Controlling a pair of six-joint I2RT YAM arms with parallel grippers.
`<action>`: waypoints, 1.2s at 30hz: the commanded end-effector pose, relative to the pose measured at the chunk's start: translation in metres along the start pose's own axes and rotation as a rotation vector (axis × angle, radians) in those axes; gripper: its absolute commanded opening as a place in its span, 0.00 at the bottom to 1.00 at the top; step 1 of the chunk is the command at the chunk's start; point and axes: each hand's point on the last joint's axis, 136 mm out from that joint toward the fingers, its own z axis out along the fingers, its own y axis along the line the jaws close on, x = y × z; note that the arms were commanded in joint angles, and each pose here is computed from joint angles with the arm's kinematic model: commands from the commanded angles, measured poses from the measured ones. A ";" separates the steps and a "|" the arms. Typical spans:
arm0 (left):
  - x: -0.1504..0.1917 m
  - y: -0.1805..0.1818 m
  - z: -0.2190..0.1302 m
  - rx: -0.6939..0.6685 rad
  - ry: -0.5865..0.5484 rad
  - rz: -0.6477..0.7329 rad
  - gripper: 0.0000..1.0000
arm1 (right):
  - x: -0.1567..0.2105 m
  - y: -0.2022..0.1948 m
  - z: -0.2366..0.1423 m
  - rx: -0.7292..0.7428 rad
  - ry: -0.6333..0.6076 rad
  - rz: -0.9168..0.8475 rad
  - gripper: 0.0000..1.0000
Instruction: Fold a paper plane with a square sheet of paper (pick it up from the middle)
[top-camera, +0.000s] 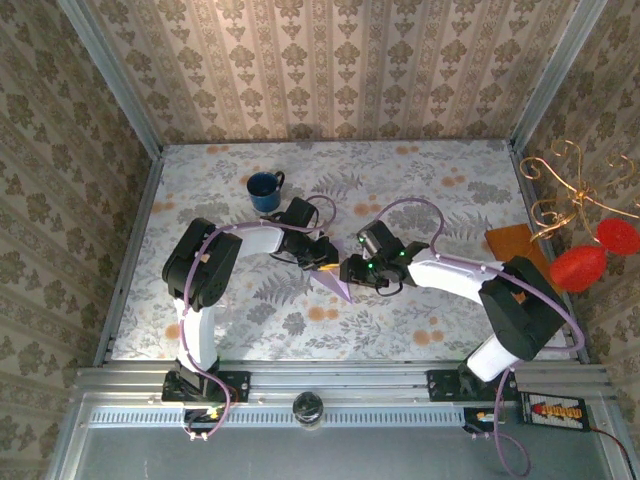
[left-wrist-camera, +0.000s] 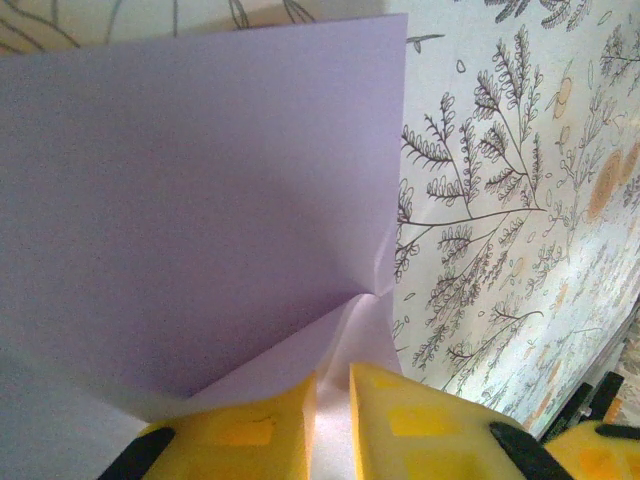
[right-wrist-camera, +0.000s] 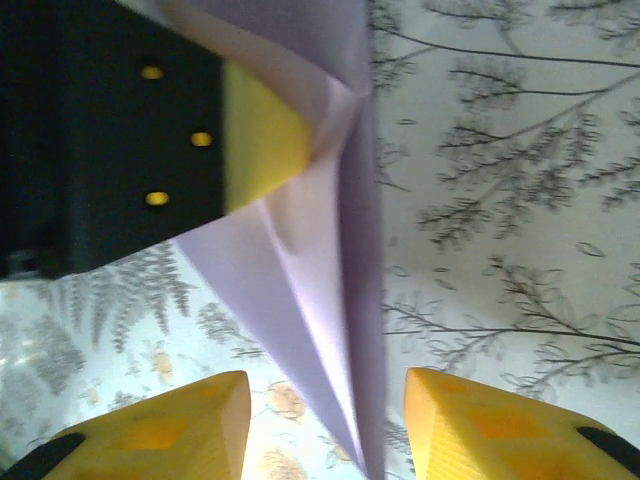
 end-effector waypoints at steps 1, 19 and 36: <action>0.012 0.029 0.010 -0.102 0.035 -0.036 0.18 | -0.005 -0.011 0.007 0.096 0.017 0.002 0.46; 0.007 0.015 0.004 -0.057 0.016 -0.013 0.18 | -0.009 -0.012 0.041 0.129 0.078 -0.002 0.38; -0.011 -0.025 -0.023 0.106 -0.098 0.032 0.18 | 0.004 -0.031 0.056 0.197 0.130 0.016 0.28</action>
